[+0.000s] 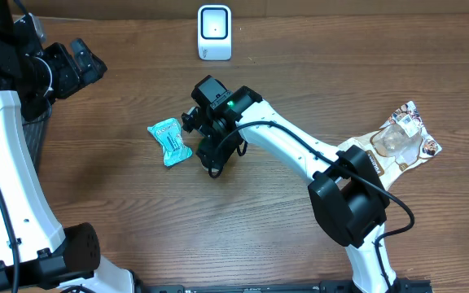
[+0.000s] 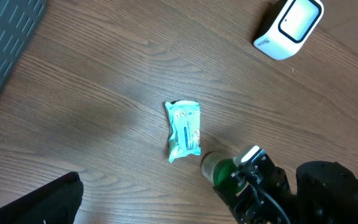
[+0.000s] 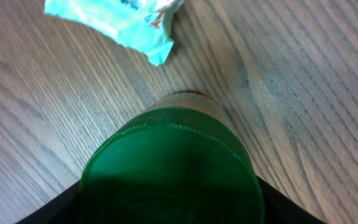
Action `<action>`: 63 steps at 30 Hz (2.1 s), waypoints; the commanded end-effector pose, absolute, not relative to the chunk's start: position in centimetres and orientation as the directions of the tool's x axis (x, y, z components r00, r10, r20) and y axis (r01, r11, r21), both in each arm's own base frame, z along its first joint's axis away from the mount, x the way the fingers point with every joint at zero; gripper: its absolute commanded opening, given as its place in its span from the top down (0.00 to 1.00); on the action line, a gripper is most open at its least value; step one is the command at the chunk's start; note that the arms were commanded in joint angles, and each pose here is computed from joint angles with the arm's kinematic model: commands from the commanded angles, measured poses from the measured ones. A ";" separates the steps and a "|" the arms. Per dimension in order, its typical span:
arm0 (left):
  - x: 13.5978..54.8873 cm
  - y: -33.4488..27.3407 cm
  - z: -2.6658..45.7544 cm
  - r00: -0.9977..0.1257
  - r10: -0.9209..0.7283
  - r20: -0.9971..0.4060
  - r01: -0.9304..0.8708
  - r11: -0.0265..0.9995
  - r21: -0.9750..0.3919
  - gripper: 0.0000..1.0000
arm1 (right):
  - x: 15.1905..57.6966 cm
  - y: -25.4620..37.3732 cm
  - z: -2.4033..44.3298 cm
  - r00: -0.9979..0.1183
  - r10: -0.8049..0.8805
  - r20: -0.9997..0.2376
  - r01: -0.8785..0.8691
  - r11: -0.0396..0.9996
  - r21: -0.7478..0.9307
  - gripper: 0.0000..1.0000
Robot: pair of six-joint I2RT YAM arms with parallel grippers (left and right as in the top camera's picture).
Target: Scan the item barcode
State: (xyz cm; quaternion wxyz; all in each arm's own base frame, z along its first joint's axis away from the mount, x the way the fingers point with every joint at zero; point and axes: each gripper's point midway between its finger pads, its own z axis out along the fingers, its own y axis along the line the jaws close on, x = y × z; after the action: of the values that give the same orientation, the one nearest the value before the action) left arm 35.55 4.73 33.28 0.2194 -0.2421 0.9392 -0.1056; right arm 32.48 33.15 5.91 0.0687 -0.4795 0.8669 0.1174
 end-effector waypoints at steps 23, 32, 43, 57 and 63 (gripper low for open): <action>35.7 4.7 33.1 -0.795 -0.490 -0.357 -0.398 0.866 -0.302 0.00 | 34.1 32.4 32.7 -0.754 -0.419 -0.505 -0.643 0.314 0.699 0.64; 35.7 4.7 33.1 -0.795 -0.490 -0.357 -0.398 0.866 -0.302 0.00 | 36.9 26.0 38.5 -0.830 -0.213 -0.516 -0.540 0.075 0.838 0.65; 35.7 4.7 33.1 -0.795 -0.490 -0.357 -0.398 0.866 -0.302 0.00 | 37.3 23.0 41.7 -0.844 -0.125 -0.521 -0.514 -0.085 0.853 0.65; 35.7 4.7 33.1 -0.795 -0.490 -0.357 -0.398 0.866 -0.302 0.01 | 39.6 24.2 33.9 -0.844 -0.226 -0.487 -0.537 0.378 0.754 0.65; 35.7 4.7 33.1 -0.795 -0.490 -0.357 -0.398 0.866 -0.302 0.00 | 41.5 25.8 28.4 -0.779 -0.367 -0.509 -0.601 0.670 0.436 0.65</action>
State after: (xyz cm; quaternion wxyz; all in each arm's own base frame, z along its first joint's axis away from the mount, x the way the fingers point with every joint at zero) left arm 35.55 4.73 33.28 0.2194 -0.2421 0.9392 -0.1056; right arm 40.17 26.23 30.45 0.1495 -0.2550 0.8461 0.4436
